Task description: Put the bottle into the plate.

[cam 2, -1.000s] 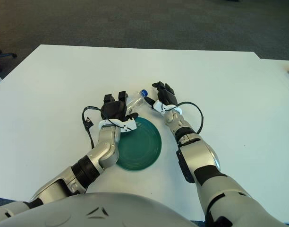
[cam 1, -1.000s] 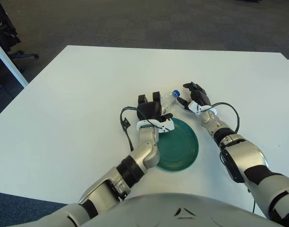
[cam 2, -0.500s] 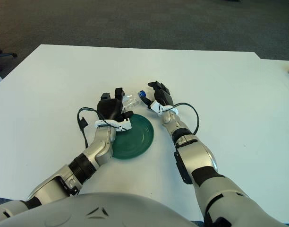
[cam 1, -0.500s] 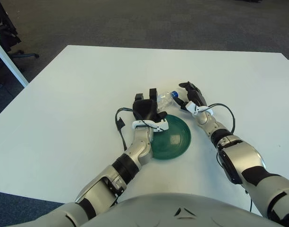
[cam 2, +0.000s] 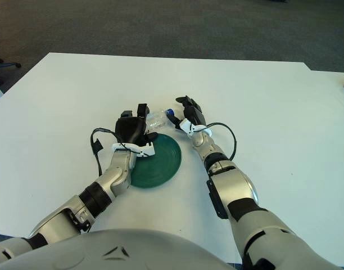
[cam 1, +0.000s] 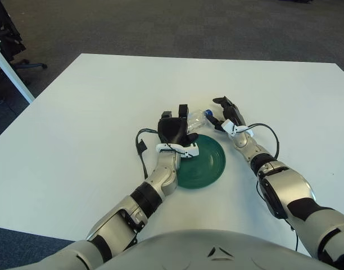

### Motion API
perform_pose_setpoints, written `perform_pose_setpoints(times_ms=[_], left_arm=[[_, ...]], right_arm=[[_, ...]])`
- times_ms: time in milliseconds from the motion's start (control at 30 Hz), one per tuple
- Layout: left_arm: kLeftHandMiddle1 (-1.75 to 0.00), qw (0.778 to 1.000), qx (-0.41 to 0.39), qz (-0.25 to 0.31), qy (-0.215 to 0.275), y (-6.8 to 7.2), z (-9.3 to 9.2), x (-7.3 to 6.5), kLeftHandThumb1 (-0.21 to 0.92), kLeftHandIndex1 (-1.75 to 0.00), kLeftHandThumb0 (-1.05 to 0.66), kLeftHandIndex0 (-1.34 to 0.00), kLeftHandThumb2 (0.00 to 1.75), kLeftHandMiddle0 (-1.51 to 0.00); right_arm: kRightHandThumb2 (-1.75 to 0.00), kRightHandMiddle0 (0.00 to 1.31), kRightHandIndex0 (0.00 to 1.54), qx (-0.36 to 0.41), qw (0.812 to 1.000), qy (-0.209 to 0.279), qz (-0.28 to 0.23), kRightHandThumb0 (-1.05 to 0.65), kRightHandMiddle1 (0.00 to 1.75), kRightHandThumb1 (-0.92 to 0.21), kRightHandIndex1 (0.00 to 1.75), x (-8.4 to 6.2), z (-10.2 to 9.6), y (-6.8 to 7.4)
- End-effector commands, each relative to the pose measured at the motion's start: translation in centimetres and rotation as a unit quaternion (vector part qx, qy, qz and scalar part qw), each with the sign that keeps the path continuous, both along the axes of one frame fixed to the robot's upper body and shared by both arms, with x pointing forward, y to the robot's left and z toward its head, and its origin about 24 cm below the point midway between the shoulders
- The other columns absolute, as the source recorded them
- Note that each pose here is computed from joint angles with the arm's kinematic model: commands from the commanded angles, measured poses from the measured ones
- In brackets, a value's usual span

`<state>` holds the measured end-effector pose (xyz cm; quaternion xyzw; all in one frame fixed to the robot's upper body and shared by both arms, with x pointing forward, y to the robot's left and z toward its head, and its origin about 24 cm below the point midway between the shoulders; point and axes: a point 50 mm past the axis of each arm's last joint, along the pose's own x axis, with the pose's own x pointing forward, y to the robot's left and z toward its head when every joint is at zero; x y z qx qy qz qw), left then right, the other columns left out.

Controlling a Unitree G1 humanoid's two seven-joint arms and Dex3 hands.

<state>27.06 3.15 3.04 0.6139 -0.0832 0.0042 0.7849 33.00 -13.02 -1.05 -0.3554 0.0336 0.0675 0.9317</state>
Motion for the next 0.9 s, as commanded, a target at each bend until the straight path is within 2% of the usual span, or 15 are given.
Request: perform_pose_setpoints(times_ms=[0, 333, 867], left_arm=[[-1.75, 1.000, 0.005, -0.005, -0.001, 0.14, -0.06, 0.00, 0.74, -1.75, -0.38, -0.31, 0.77, -0.90], [-1.75, 1.000, 0.007, -0.006, 0.006, 0.23, 0.04, 0.12, 0.76, -1.75, -0.38, -0.30, 0.75, -0.86], [-1.75, 1.000, 0.004, -0.008, -0.010, 0.49, 0.13, 0.26, 0.76, -1.75, -0.38, -0.30, 0.75, -0.89]], right_arm=[[-0.54, 0.01, 0.60, -0.001, 0.996, 0.084, -0.003, -0.78, 0.89, -0.92, 0.09, -3.07, -3.87, 0.20], [-0.46, 0.02, 0.61, -0.009, 0.996, 0.088, -0.001, -0.76, 0.91, -0.92, 0.09, -2.97, -3.84, 0.07], [-0.48, 0.00, 0.60, -0.015, 0.996, 0.093, -0.003, -0.79, 0.90, -0.92, 0.07, -2.89, -3.87, 0.16]])
